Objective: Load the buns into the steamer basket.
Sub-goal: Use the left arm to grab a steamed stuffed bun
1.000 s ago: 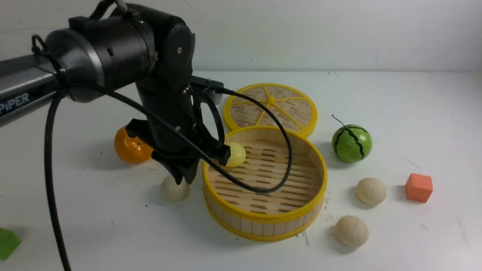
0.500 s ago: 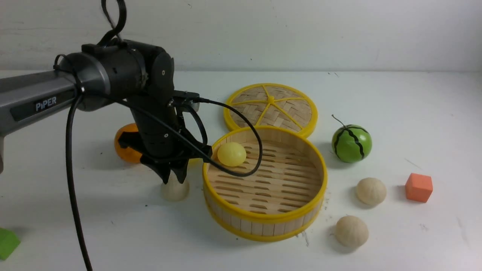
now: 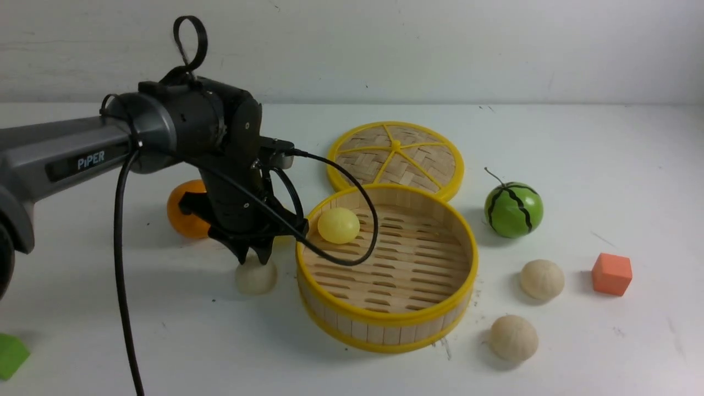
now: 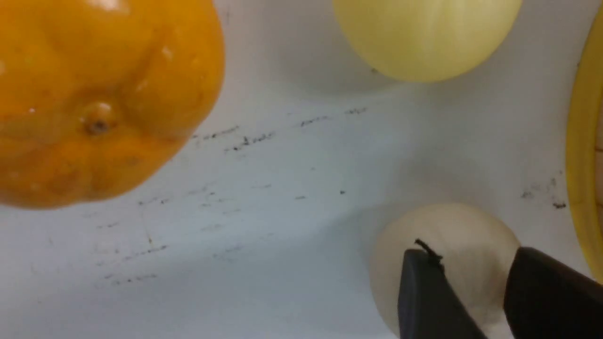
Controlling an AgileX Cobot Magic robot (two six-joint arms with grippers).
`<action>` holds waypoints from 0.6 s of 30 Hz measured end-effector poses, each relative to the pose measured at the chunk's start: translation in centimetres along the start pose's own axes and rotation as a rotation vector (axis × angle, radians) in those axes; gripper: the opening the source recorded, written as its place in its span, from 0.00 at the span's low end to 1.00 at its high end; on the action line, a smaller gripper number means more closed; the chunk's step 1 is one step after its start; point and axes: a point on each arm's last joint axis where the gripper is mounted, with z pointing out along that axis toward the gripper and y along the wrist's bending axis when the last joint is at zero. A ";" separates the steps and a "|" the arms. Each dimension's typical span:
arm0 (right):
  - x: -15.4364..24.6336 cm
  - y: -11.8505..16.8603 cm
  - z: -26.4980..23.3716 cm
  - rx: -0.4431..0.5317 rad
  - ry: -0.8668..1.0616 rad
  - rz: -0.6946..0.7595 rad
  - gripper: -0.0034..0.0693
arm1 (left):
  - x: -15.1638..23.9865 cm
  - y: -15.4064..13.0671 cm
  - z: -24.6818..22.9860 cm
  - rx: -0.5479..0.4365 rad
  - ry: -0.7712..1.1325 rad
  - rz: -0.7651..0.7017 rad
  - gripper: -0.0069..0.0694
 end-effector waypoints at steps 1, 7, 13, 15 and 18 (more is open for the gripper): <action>0.0 0.0 0.0 0.000 0.000 0.000 0.38 | 0.0 0.0 0.2 0.001 0.007 -0.001 0.41; 0.0 0.0 0.0 0.000 0.000 0.000 0.38 | 0.4 -0.1 0.5 0.009 0.051 -0.012 0.40; 0.0 0.0 0.0 0.000 0.000 0.001 0.38 | 0.5 -0.1 0.5 0.009 0.063 -0.014 0.40; 0.0 0.0 0.0 0.000 0.000 0.001 0.38 | 0.5 -0.1 0.3 0.009 0.063 -0.014 0.40; 0.0 0.0 0.0 0.000 0.000 0.001 0.38 | 0.5 -0.1 -0.5 0.012 0.050 -0.017 0.40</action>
